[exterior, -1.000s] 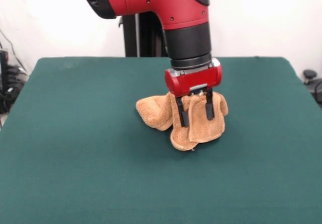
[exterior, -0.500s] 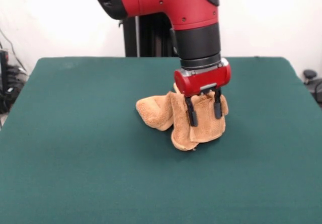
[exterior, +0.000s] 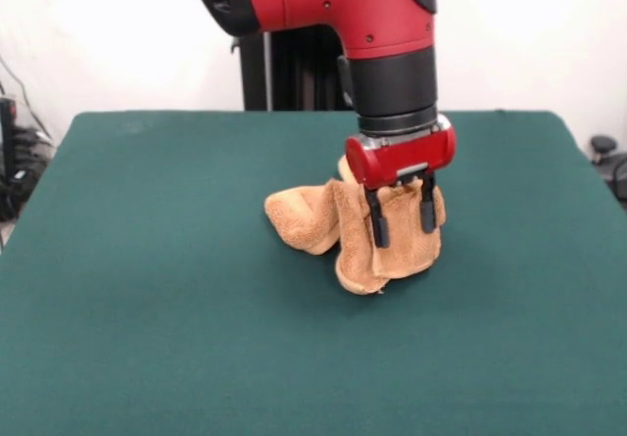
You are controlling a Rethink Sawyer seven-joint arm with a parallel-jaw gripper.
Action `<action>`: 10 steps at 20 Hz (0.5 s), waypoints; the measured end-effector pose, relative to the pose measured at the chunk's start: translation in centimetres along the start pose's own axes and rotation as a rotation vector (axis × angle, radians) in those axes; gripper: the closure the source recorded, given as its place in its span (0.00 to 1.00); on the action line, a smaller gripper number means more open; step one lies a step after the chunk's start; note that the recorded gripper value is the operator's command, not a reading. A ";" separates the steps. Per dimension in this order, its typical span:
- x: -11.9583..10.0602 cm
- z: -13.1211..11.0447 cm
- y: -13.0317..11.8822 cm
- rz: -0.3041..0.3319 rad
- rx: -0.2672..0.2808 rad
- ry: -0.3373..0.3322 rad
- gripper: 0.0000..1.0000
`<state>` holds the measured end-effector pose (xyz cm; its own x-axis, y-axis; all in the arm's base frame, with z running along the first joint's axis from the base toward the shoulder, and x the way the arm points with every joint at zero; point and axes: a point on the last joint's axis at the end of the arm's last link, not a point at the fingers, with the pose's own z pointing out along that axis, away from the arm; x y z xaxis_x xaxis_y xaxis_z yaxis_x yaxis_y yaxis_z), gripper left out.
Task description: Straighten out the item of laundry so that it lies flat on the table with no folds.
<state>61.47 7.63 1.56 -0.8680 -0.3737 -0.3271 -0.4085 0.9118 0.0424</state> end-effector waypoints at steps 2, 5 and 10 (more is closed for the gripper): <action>0.0 -0.2 -0.4 0.000 0.010 0.001 0.00; -0.3 -0.8 -0.9 -0.001 0.024 -0.007 0.00; -1.4 -3.0 -3.0 0.002 0.065 -0.037 0.00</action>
<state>63.06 4.89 4.72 -0.8570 -0.3667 -0.3620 -0.3868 0.9220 -0.0184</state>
